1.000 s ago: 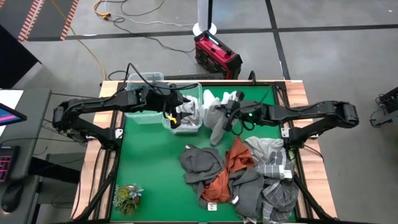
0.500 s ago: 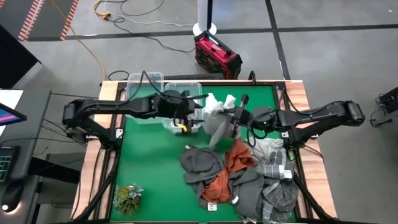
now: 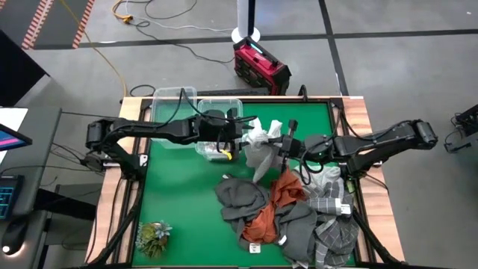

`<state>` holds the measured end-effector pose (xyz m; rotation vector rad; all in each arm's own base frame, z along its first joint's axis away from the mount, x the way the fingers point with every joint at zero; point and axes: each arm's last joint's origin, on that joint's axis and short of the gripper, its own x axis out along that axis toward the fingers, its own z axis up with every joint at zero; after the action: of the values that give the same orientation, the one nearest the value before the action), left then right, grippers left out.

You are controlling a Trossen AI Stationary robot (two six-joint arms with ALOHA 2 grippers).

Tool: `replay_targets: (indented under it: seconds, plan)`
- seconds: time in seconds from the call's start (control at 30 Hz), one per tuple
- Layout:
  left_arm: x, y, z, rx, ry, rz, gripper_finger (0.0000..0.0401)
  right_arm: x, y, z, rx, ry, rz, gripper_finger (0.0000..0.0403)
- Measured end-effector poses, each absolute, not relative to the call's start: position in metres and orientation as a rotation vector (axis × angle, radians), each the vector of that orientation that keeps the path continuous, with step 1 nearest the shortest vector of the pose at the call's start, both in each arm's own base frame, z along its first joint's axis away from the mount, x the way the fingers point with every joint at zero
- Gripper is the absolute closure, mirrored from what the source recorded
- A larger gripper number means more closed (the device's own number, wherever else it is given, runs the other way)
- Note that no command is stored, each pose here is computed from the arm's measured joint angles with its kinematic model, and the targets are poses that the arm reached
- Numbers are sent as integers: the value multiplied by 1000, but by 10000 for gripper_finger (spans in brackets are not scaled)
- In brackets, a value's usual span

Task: Sort towels by color in basket
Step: Put the white towel into the right transparent bin

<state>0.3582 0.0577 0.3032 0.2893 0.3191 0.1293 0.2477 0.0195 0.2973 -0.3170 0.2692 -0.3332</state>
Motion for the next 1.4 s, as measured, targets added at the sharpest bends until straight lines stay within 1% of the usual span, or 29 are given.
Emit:
replay_targets:
  seconds: [0.07, 0.17, 0.2, 0.23, 0.3, 0.43, 0.53, 0.63, 0.87, 1.03, 1.2, 1.3, 1.4]
  plan:
    - [357, 58, 304, 298, 319, 128, 248, 247, 20, 297, -306, 275, -332, 341]
    - [356, 57, 306, 319, 324, 124, 359, 247, 18, 295, -287, 287, -340, 311]
    - [356, 57, 306, 323, 323, 122, 379, 247, 18, 295, -284, 293, -342, 299]
    - [355, 57, 307, 329, 323, 123, 386, 247, 17, 294, -280, 300, -343, 287]
    - [353, 57, 309, 350, 329, 134, 392, 246, 16, 292, -273, 322, -360, 265]
    - [341, 57, 329, 369, 258, 184, 398, 241, 11, 284, -279, 412, -519, 225]
    - [331, 56, 348, 359, 175, 204, 399, 236, 4, 278, -291, 482, -634, 203]
    - [321, 54, 362, 360, 119, 203, 399, 231, -3, 272, -278, 542, -721, 191]
    - [296, 50, 390, 365, 18, 220, 400, 209, -20, 263, -167, 664, -850, 190]
    - [266, 47, 416, 385, -64, 274, 400, 198, -25, 267, -105, 650, -892, 192]
    - [234, 52, 437, 369, -133, 354, 400, 196, -21, 271, -94, 619, -876, 192]
    - [225, 56, 440, 369, -125, 384, 400, 198, -19, 274, -86, 589, -860, 192]
    - [225, 64, 433, 364, -50, 460, 401, 200, -17, 275, -96, 573, -845, 192]
